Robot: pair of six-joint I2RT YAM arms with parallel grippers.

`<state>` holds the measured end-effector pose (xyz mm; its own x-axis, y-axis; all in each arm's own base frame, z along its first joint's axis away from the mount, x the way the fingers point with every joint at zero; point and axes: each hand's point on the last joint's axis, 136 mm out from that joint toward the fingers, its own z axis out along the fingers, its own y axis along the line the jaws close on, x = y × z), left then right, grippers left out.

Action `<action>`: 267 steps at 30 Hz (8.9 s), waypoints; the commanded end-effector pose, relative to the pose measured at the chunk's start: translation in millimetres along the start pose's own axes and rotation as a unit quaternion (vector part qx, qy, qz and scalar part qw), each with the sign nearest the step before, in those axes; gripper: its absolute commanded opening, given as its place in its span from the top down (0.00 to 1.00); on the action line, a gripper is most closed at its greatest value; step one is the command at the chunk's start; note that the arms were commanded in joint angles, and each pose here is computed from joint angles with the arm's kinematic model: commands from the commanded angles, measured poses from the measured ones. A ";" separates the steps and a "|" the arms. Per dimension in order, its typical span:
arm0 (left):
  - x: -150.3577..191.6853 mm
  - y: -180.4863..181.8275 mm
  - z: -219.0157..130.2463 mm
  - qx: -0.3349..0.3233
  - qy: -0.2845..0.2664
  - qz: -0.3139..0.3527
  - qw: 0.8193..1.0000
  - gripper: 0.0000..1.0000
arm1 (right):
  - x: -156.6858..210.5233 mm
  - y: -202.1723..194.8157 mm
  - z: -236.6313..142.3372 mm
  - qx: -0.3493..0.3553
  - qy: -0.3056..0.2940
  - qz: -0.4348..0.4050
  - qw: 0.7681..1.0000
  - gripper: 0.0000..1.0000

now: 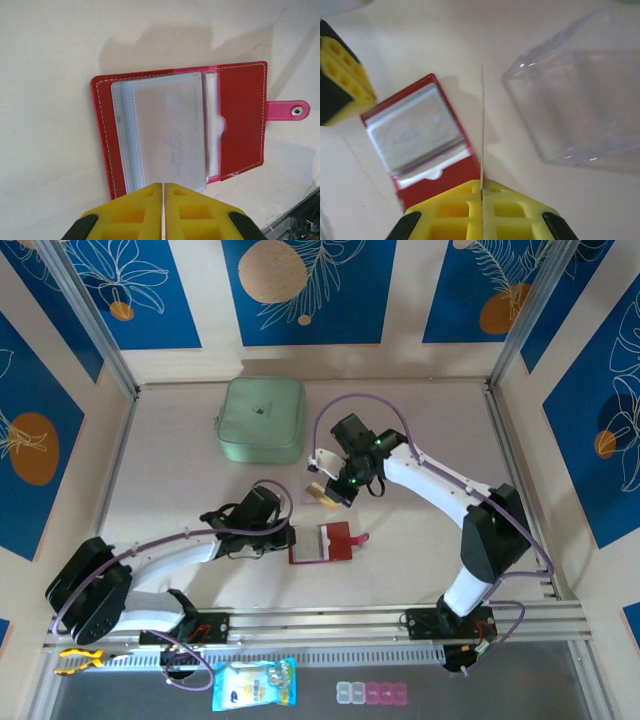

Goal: Take the credit cards out of the card holder

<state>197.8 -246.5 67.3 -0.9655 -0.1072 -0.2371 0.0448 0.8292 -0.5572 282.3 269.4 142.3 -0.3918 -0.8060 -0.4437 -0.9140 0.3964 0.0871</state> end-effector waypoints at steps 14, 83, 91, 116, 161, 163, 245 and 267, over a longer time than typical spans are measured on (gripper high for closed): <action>-3.0 37.7 -27.3 -0.037 -0.039 -0.023 0.998 0.88 | -28.3 -49.0 -5.5 -0.075 0.022 -0.111 0.991 1.00; -13.0 53.9 -19.7 -0.026 -0.030 -0.053 0.998 0.89 | -2.9 -35.3 43.3 -0.150 0.103 -0.127 0.975 0.80; -14.3 51.8 -17.9 -0.018 -0.030 -0.055 0.998 0.88 | -22.3 -37.3 18.8 -0.100 0.067 -0.114 0.986 0.87; -18.1 28.0 0.5 0.034 -0.002 -0.057 0.998 0.88 | 37.8 -31.6 81.1 0.003 0.103 0.062 0.993 0.94; 9.7 18.8 34.6 0.033 0.053 -0.047 0.997 0.90 | 14.8 62.6 66.5 -0.045 0.007 0.452 0.891 0.97; 10.1 20.4 34.8 0.029 0.054 -0.047 0.997 0.90 | 16.5 69.5 68.4 -0.052 0.022 0.456 0.888 0.96; -4.4 -39.0 44.5 0.079 0.049 -0.052 0.994 0.68 | 62.0 72.5 90.1 -0.098 0.034 0.558 0.823 0.67; -6.4 -7.9 22.3 0.003 0.008 -0.041 0.999 0.79 | 66.7 71.4 88.1 -0.089 0.030 0.559 0.824 0.84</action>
<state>212.4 -276.0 56.9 -0.9738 -0.1672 -0.1543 -0.0351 0.7802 -0.6245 203.6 285.3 31.3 -0.9982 -0.0063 0.0600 0.0265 0.8475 0.5301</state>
